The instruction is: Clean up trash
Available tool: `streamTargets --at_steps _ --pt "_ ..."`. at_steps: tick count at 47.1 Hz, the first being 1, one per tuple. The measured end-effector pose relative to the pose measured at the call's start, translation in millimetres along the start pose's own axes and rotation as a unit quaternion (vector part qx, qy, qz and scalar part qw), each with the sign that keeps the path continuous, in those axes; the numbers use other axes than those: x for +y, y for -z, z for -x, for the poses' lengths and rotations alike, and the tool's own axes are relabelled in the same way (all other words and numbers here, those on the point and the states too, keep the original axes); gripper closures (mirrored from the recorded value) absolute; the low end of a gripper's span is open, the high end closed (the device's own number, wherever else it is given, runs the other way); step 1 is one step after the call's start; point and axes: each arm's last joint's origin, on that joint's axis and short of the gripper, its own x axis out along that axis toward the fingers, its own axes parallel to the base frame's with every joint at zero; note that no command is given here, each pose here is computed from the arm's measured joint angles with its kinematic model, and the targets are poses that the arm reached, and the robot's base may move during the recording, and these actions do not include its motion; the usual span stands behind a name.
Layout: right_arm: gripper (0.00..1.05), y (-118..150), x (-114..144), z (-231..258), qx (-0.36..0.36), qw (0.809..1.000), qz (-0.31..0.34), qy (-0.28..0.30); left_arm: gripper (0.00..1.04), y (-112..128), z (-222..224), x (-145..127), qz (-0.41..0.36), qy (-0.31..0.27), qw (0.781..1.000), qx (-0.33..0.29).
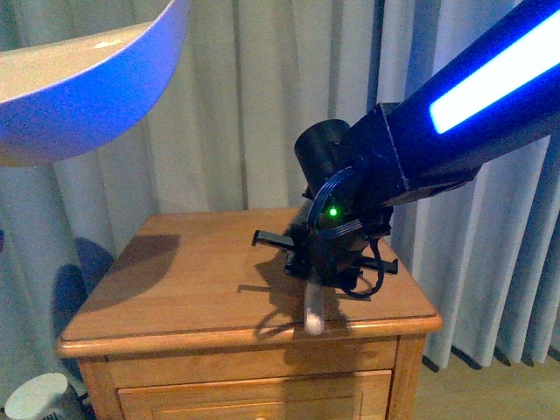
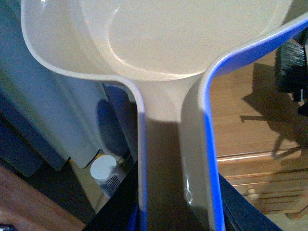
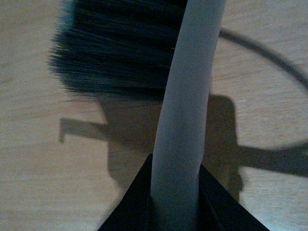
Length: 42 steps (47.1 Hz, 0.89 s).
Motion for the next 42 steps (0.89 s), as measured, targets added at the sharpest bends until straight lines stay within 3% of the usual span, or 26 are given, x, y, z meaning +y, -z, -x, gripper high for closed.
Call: streamTargets --at_steps 14,25,42 --pt "0.87 -19.3 -3.9 53.9 -0.082 0.995 0.05 -0.015 0.79 0.0 0.0 0.0 0.0 0.0 1.0 0.0" --pt "0.87 -24.0 -4.3 121.7 -0.176 0.981 0.079 -0.036 0.79 0.0 0.0 0.0 0.0 0.0 1.0 0.0" --pt "0.87 22.8 -33.4 238.0 -0.329 0.933 0.146 -0.011 0.79 0.0 0.0 0.0 0.0 0.0 1.0 0.0"
